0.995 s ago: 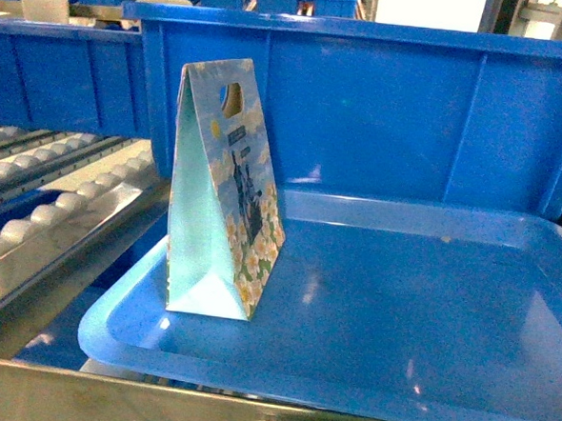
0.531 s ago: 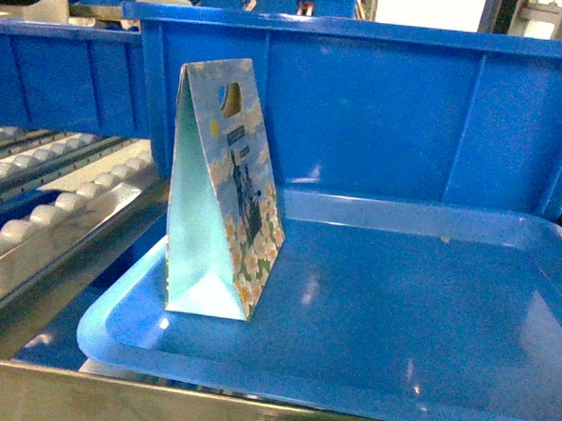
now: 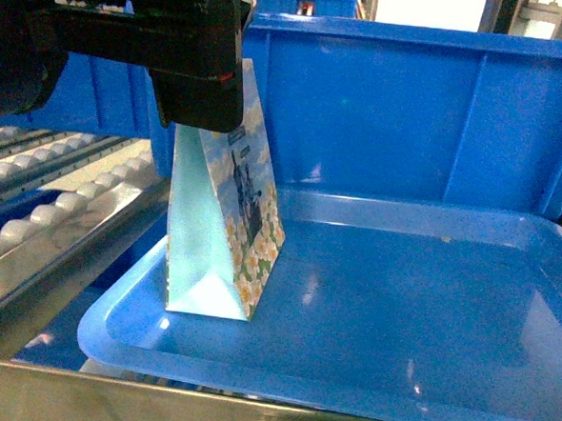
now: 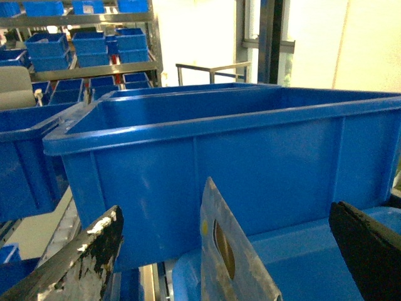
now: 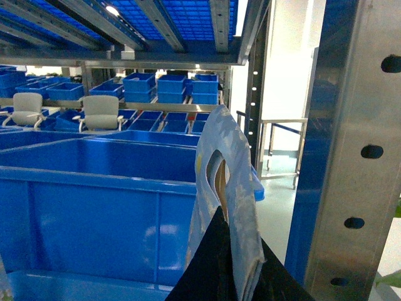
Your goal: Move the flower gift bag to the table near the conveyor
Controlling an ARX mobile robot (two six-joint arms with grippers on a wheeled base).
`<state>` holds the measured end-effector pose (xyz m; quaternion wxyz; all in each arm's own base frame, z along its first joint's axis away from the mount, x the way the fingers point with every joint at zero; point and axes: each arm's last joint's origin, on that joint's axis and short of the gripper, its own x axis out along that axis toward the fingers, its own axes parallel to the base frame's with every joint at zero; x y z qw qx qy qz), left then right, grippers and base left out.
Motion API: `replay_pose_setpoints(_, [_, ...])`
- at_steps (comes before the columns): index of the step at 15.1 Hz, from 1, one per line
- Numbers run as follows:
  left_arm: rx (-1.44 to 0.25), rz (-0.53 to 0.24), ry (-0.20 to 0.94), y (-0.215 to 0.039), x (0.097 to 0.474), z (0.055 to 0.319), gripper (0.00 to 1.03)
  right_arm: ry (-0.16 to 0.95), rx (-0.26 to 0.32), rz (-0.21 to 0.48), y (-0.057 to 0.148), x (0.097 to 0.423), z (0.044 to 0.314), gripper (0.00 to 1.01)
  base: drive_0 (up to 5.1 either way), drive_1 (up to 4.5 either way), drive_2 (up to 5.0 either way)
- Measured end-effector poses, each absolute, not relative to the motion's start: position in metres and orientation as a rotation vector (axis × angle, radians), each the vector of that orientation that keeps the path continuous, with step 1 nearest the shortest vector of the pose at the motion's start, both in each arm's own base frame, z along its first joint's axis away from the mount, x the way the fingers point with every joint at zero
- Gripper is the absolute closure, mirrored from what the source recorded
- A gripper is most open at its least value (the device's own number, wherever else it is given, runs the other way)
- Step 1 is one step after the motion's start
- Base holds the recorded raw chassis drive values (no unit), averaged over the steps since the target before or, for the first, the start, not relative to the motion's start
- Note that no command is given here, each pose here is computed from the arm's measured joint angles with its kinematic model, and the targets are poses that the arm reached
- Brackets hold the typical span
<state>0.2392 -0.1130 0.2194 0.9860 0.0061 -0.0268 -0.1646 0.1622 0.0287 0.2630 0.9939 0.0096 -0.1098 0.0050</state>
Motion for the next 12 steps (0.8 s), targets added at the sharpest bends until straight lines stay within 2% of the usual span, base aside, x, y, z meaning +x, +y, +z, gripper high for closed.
replay_pose_setpoints(7, [0.032, -0.349, 0.028, -0.119, 0.248, 0.201, 0.05, -0.22, 0.019, 0.01, 0.029, 0.162, 0.263, 0.99, 0.0, 0.0, 0.0])
replay_pose_setpoints(8, [0.034, -0.346, 0.025, -0.122, 0.249, 0.201, 0.07, -0.22, 0.019, 0.01, 0.029, 0.162, 0.263, 0.99, 0.0, 0.0, 0.0])
replay_pose_setpoints(12, [0.035, -0.351, 0.021, -0.126, 0.251, 0.203, 0.52, -0.22, 0.019, 0.01, 0.029, 0.162, 0.263, 0.99, 0.0, 0.0, 0.0])
